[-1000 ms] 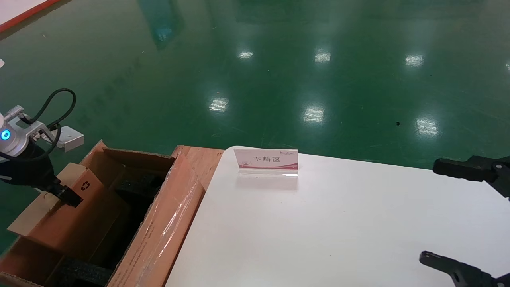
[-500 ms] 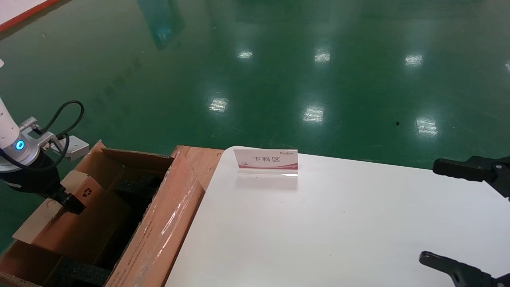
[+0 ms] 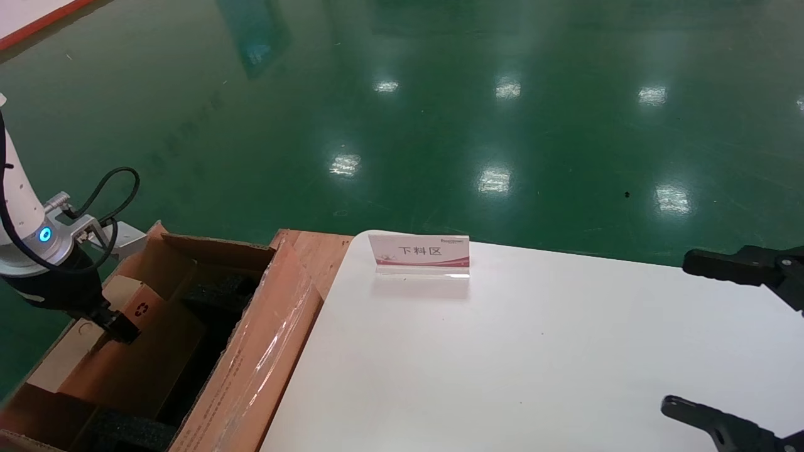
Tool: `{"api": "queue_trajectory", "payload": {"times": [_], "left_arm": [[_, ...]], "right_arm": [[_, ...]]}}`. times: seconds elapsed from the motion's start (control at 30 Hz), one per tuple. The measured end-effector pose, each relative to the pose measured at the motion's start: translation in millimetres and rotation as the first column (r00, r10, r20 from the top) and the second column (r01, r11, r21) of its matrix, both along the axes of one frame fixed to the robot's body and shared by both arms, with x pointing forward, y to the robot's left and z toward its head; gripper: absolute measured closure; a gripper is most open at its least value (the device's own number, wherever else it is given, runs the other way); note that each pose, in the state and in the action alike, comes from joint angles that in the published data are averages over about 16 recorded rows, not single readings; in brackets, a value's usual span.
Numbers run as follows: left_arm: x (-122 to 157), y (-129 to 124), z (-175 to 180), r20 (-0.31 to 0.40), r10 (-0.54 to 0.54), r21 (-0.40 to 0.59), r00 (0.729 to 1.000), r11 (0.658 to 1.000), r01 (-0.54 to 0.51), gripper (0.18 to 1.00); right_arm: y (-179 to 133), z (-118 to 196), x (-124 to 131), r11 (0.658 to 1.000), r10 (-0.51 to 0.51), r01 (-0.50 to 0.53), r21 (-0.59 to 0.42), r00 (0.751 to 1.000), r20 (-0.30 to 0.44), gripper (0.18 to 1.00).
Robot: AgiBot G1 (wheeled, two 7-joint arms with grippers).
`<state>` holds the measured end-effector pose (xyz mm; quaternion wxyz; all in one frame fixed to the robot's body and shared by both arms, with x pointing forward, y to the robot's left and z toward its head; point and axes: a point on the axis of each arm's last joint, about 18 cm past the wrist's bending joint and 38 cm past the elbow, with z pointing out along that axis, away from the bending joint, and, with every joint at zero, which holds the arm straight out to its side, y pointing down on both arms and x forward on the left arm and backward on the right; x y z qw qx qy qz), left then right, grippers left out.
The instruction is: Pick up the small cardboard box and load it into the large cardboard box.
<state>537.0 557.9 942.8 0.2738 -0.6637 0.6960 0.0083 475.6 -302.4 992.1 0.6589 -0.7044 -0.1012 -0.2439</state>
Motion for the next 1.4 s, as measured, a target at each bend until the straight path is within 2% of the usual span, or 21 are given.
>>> {"api": "queue_trajectory", "payload": {"times": [0.3,0.5,0.7,0.93,1.07,1.2,1.3,1.4], "left_arm": [[0,0,-1,-0.002,0.003,-0.003,1.000,1.000,-0.003,0.800],[0,0,-1,-0.003,0.001,-0.002,1.000,1.000,-0.001,0.755],[-1,0,0,-0.005,0.000,0.000,1.000,1.000,0.000,0.677],[1,-1,5,0.005,-0.011,0.012,1.000,1.000,0.011,0.541],[3,-3,17,0.039,-0.039,0.020,0.998,0.999,0.039,0.457],[6,-9,35,0.102,-0.088,0.017,0.991,0.996,0.087,0.382],[6,-17,53,0.165,-0.139,0.010,0.976,0.990,0.140,0.335],[5,-28,72,0.240,-0.198,-0.006,0.951,0.979,0.205,0.289]], "right_arm": [[0,0,0,1.000,0.000,0.000,0.000,1.000,0.000,0.178],[0,0,0,1.000,0.000,0.000,0.000,1.000,0.000,0.178],[0,0,0,1.000,0.000,0.000,0.000,1.000,0.000,0.178],[0,0,0,1.000,0.000,0.000,0.000,1.000,0.000,0.178],[0,0,0,1.000,0.000,0.000,0.000,1.000,0.000,0.178],[0,0,0,1.000,0.000,0.000,0.000,1.000,0.000,0.178],[0,0,0,1.000,0.000,0.000,0.001,1.000,0.000,0.178],[0,0,0,1.000,0.000,0.000,0.001,1.000,0.000,0.178]]}}
